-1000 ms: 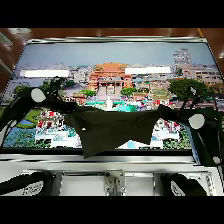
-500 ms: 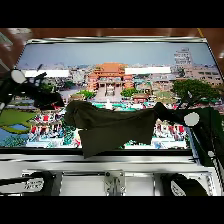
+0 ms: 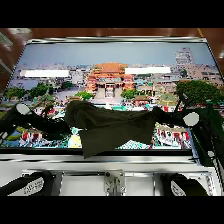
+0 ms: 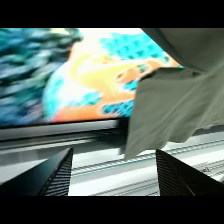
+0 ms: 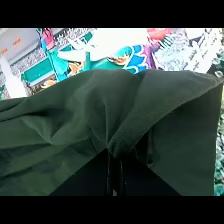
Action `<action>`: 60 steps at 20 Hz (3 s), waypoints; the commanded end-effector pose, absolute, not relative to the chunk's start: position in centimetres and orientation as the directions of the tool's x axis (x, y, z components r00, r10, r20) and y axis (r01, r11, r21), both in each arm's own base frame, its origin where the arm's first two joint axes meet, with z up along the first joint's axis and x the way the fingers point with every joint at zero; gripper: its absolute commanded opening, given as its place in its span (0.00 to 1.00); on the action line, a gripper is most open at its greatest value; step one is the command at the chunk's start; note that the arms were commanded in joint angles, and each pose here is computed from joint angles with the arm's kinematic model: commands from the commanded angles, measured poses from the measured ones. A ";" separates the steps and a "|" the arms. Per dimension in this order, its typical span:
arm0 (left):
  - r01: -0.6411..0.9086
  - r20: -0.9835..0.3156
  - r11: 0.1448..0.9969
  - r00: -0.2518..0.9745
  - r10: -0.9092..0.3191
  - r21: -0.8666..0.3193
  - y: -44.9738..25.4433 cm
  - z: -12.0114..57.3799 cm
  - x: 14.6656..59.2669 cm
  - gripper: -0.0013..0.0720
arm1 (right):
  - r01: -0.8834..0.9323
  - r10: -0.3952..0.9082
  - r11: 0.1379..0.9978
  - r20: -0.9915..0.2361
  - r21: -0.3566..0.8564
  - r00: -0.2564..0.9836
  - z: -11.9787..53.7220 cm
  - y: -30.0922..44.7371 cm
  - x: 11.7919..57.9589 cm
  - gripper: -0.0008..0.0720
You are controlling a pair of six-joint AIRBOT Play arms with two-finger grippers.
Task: Fold the shirts.
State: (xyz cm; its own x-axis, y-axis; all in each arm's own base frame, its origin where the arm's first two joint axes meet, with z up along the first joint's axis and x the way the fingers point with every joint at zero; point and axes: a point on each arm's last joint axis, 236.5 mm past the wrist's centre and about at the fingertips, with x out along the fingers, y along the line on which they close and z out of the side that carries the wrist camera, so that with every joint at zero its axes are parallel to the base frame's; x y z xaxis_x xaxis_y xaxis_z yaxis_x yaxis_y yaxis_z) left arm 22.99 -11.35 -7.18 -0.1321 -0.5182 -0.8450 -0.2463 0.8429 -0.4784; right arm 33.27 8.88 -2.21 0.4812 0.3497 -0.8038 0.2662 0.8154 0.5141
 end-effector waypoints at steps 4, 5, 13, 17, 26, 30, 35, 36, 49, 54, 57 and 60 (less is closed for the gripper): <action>-0.263 -0.845 0.835 -0.107 -0.524 -0.484 -16.4 -10.9 22.3 0.85 | 0.260 0.355 0.820 -0.809 0.510 0.469 -2.4 9.0 33.0 0.10; -0.268 -0.842 0.832 -0.109 -0.528 -0.487 -16.8 -11.2 22.3 0.85 | 0.260 0.355 0.820 -0.809 0.510 0.469 -2.3 9.0 33.0 0.10; -0.324 -0.812 0.756 0.069 -0.580 -0.568 -20.9 -11.9 26.3 0.29 | 0.260 0.358 0.820 -0.811 0.510 0.463 -2.4 9.1 32.9 0.10; -0.197 -0.775 0.750 0.193 -0.602 -0.631 -21.6 -8.1 30.2 0.07 | 0.170 0.378 0.861 -0.826 0.480 0.418 -2.7 9.6 31.8 0.09; 0.394 0.015 0.879 0.914 -0.405 -0.269 -11.1 46.7 36.8 0.07 | -0.323 0.383 0.920 -0.330 0.223 0.863 29.5 9.5 37.5 0.09; 0.372 0.392 0.920 0.870 -0.299 -0.124 -7.0 62.3 26.1 0.07 | -0.371 0.363 0.920 0.084 0.124 0.928 48.4 8.9 32.2 0.09; 0.267 0.465 0.959 0.864 -0.193 -0.097 -4.3 64.3 22.8 0.07 | -0.402 0.357 0.902 0.254 0.156 0.899 55.5 8.6 27.6 0.09; 0.236 0.455 0.967 0.875 -0.167 -0.100 -3.5 64.0 23.6 0.07 | -0.406 0.368 0.898 0.219 0.169 0.904 54.7 8.9 27.7 0.09; 0.210 0.051 0.848 0.976 -0.213 -0.486 -1.0 43.6 52.4 0.07 | -0.119 0.305 0.951 -0.919 0.284 0.249 16.3 8.1 37.1 0.09; 0.216 -0.229 0.804 0.889 -0.396 -0.554 -12.2 25.7 62.2 0.07 | -0.052 0.255 0.965 -0.967 0.256 -0.016 3.0 7.1 38.8 0.09; 0.213 -0.380 0.793 0.787 -0.485 -0.571 -19.1 15.6 63.5 0.07 | -0.028 0.202 0.978 -0.972 0.207 -0.118 -1.6 5.9 38.6 0.09; 0.206 -0.546 0.791 0.623 -0.560 -0.576 -24.0 7.2 61.1 0.08 | -0.020 0.205 0.978 -0.973 0.208 -0.103 -3.0 6.0 39.7 0.09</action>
State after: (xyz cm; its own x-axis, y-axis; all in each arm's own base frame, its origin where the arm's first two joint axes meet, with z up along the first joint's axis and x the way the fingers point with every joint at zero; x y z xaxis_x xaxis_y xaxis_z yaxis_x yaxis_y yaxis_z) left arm 62.99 -19.06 15.48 0.7742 -0.4912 -0.3992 0.2138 0.7965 -0.5656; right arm 39.23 6.19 -0.44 -0.0753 0.2149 -0.9737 -0.0292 0.9756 0.2176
